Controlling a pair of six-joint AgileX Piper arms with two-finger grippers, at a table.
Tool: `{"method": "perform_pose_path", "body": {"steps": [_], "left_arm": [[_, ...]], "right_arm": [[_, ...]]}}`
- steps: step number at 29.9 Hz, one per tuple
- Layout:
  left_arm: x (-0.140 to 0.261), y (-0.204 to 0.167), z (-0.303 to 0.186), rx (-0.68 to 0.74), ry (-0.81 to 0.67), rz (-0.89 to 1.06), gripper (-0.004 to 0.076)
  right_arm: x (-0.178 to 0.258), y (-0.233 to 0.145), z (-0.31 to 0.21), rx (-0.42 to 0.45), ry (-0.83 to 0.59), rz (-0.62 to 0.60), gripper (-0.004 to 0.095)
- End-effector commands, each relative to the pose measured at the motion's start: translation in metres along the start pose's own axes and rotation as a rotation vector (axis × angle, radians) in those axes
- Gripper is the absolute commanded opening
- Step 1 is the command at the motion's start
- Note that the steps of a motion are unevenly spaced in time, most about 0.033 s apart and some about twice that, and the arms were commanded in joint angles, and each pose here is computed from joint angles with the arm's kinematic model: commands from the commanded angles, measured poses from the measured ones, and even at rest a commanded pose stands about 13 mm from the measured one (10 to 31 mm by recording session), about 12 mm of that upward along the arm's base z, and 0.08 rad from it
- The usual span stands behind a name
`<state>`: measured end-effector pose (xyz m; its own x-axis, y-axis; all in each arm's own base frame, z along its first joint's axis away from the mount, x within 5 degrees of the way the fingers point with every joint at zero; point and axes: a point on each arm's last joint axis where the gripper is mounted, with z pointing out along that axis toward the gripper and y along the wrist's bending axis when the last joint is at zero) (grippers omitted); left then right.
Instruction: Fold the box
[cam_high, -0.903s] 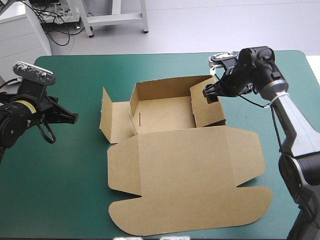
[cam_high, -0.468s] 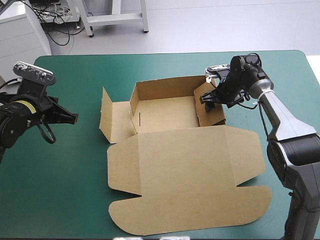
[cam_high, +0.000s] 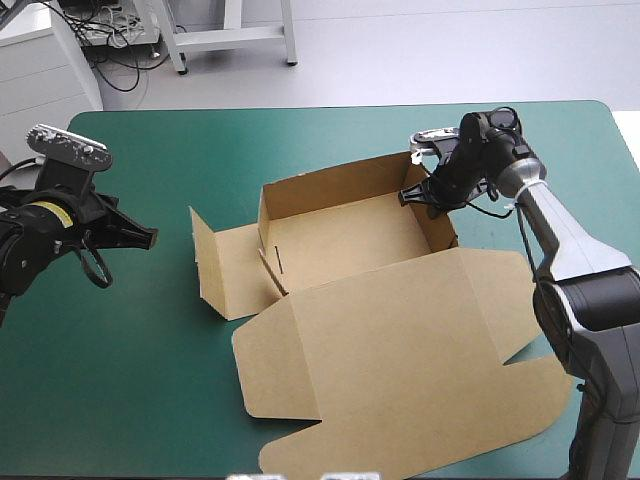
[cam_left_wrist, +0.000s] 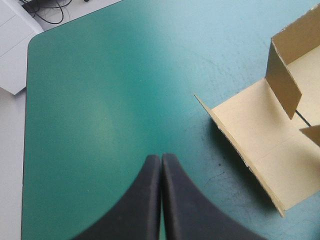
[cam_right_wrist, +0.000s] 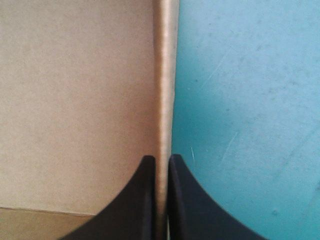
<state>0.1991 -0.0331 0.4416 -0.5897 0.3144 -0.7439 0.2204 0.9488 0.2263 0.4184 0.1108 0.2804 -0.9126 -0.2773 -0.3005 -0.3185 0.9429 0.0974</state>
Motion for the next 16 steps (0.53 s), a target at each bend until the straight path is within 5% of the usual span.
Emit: {"method": "perform_pose_path", "body": {"steps": [1,16], "left_arm": [[-0.008,0.003,-0.013,-0.01,-0.089,-0.022,-0.0009],[-0.002,0.009,0.019,-0.113,0.113,-0.001,-0.0009]], "right_arm": [[-0.004,0.002,-0.039,0.004,-0.096,-0.004,-0.0023],[0.02,0.006,-0.187,0.052,-0.444,-0.042,-0.0023]]}}
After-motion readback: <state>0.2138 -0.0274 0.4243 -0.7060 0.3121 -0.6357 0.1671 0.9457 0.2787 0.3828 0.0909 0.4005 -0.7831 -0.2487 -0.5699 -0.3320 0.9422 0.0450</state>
